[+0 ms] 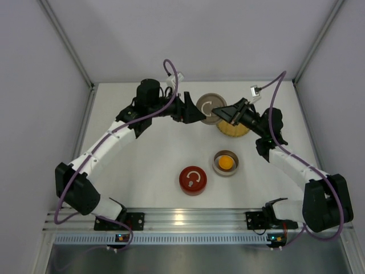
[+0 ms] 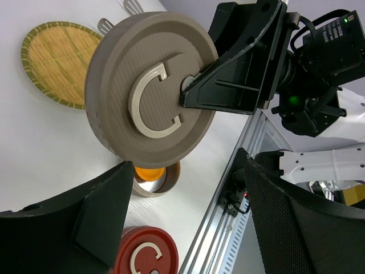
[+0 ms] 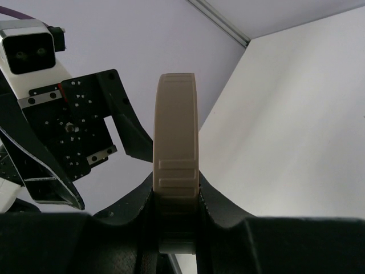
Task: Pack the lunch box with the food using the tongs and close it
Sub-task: Pick up the box lid from the center of the board.
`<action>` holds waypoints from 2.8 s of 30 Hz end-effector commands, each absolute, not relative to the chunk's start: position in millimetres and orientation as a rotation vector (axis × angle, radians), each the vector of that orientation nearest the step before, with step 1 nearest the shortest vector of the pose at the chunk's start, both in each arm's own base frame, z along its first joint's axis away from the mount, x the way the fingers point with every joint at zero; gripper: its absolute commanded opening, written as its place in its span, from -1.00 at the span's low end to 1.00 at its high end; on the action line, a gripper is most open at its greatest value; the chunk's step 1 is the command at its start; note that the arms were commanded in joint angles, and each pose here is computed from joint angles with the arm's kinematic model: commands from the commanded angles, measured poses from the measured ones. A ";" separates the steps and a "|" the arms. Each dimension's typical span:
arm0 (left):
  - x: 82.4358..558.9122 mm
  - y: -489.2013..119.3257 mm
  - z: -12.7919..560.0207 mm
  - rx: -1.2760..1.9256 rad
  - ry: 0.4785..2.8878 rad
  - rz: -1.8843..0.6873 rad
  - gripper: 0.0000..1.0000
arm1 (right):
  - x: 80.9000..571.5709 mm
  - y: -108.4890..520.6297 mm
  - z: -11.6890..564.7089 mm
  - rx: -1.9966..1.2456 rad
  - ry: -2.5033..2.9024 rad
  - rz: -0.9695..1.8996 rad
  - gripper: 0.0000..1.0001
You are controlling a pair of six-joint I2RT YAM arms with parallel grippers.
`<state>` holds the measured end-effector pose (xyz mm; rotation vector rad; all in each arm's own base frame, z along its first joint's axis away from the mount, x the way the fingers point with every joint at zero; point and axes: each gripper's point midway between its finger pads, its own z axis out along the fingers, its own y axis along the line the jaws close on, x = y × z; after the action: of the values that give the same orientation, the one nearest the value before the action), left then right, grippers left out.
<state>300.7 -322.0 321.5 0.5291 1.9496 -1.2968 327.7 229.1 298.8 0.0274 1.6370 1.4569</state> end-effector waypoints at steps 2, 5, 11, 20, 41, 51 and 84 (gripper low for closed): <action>305.2 -332.5 346.4 0.551 1.859 -1.294 0.66 | 318.2 235.1 326.7 -0.060 1.493 1.483 -1.00; 306.0 -333.1 342.5 0.544 1.873 -1.293 0.66 | 315.6 236.0 327.6 -0.080 1.480 1.477 -1.00; 308.2 -335.6 335.5 0.544 1.888 -1.290 0.68 | 313.2 241.4 324.6 -0.114 1.487 1.464 -1.00; 310.9 -340.2 316.4 0.520 1.940 -1.289 0.75 | 309.1 248.1 322.1 -0.170 1.491 1.439 -1.00; 245.6 -354.7 388.5 0.839 1.588 -1.584 -0.05 | 321.2 251.9 298.0 -0.178 1.541 1.385 -1.00; 251.2 -358.8 398.8 0.939 1.553 -1.374 -0.03 | 315.8 250.1 341.6 -0.338 1.290 1.317 -1.00; 316.2 -352.8 323.8 0.437 1.948 -1.065 0.02 | 335.2 233.6 331.6 -0.040 1.379 1.375 -1.00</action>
<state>312.1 -340.9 302.5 0.4422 2.0241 -1.0389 338.9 236.6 315.8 -0.0338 1.4404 1.3768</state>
